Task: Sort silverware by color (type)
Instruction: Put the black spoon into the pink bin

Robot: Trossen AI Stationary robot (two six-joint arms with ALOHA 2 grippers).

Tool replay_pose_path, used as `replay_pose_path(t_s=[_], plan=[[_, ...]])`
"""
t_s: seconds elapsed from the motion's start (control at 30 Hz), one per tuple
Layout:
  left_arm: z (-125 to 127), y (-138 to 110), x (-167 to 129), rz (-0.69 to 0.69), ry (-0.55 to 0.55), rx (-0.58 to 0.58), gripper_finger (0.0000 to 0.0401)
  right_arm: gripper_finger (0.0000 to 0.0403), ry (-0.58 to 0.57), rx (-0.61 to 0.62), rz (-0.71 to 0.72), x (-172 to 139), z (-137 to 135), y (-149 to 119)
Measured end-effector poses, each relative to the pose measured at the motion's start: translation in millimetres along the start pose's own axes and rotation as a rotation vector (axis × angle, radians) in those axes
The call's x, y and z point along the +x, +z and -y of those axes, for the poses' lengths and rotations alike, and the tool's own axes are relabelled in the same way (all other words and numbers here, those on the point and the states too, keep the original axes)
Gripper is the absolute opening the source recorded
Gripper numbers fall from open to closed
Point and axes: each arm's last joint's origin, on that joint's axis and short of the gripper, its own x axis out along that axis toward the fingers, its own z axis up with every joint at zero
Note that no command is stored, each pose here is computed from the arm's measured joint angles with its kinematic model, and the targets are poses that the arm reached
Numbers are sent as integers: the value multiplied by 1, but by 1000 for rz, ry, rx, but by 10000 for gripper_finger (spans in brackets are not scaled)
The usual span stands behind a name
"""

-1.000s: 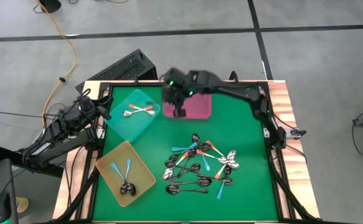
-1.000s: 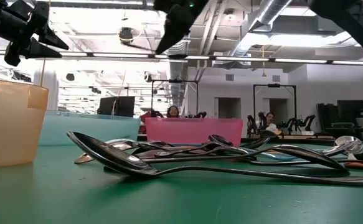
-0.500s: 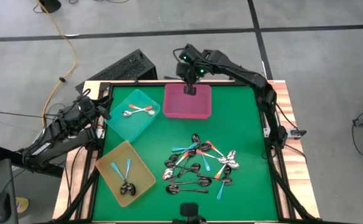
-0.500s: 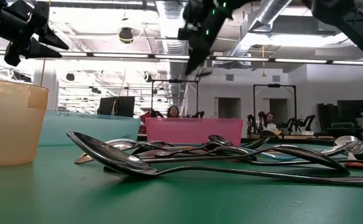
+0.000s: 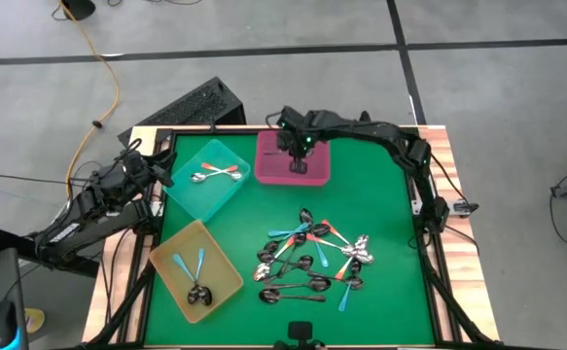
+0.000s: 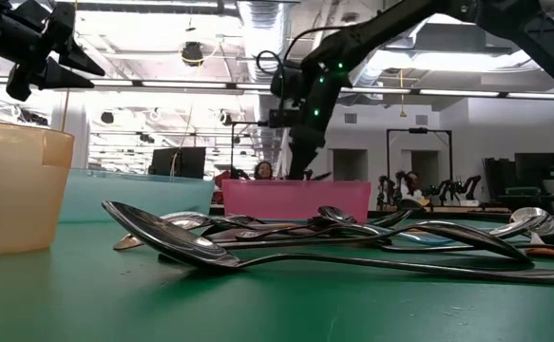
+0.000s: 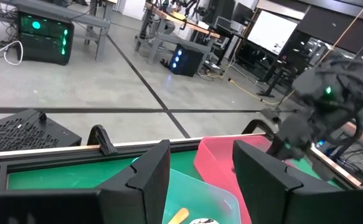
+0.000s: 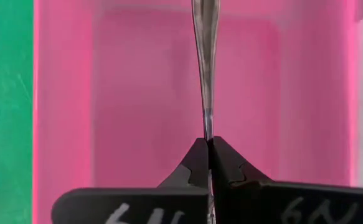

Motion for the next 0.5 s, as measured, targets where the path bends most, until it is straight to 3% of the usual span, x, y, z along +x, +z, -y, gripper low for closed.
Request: replay_pose_path(t_s=[0.5], plan=[[0, 0, 0, 1, 3, 0, 158, 8, 38, 46, 102, 30, -7, -14]])
